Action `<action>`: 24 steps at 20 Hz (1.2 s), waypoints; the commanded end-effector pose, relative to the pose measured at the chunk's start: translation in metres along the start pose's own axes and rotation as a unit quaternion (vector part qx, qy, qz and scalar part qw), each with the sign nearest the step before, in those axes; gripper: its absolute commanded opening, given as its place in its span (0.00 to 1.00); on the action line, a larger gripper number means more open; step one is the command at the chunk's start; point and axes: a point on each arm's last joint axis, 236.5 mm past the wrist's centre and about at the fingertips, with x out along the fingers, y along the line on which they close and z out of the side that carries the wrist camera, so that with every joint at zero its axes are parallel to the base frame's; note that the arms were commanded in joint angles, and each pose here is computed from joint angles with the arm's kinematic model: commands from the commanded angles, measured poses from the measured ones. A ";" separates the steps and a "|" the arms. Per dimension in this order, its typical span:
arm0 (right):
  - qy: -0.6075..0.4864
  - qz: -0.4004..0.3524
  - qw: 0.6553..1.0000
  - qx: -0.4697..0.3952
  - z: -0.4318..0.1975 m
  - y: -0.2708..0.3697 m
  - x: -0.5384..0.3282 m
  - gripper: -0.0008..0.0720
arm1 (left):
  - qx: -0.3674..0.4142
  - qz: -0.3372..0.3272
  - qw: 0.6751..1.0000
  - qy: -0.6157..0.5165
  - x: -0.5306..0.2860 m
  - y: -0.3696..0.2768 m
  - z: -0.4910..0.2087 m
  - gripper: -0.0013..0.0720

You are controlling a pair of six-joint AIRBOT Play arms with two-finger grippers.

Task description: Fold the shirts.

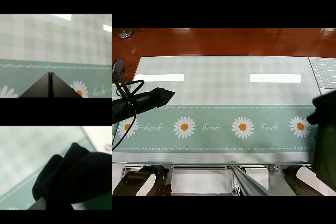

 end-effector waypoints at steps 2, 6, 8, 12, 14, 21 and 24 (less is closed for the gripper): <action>0.014 -0.172 0.977 0.126 -0.070 -0.119 -0.017 0.05 | 0.000 0.001 1.000 -0.017 0.001 0.000 0.008 0.05; 0.011 -0.258 0.933 0.253 -0.141 -0.169 -0.030 0.05 | -0.002 0.002 1.000 -0.028 0.002 0.002 0.014 0.05; -0.016 -0.285 0.921 0.264 -0.154 -0.180 -0.030 0.07 | -0.004 0.004 0.999 -0.034 0.004 0.004 0.017 0.05; -0.010 -0.271 0.927 0.259 -0.146 -0.182 -0.011 0.87 | -0.012 0.009 0.999 -0.050 0.012 0.009 0.027 0.05; -0.031 -0.220 0.944 0.243 -0.115 -0.170 0.005 0.87 | -0.017 0.010 0.997 -0.073 0.014 0.011 0.041 0.05; -0.211 0.250 0.945 -0.008 0.063 0.098 0.002 0.05 | 0.087 -0.050 0.986 -0.136 -0.016 -0.084 0.161 0.05; -0.233 0.322 0.901 -0.173 0.037 0.244 0.015 0.05 | 0.132 -0.080 0.985 -0.083 -0.004 -0.124 0.164 0.05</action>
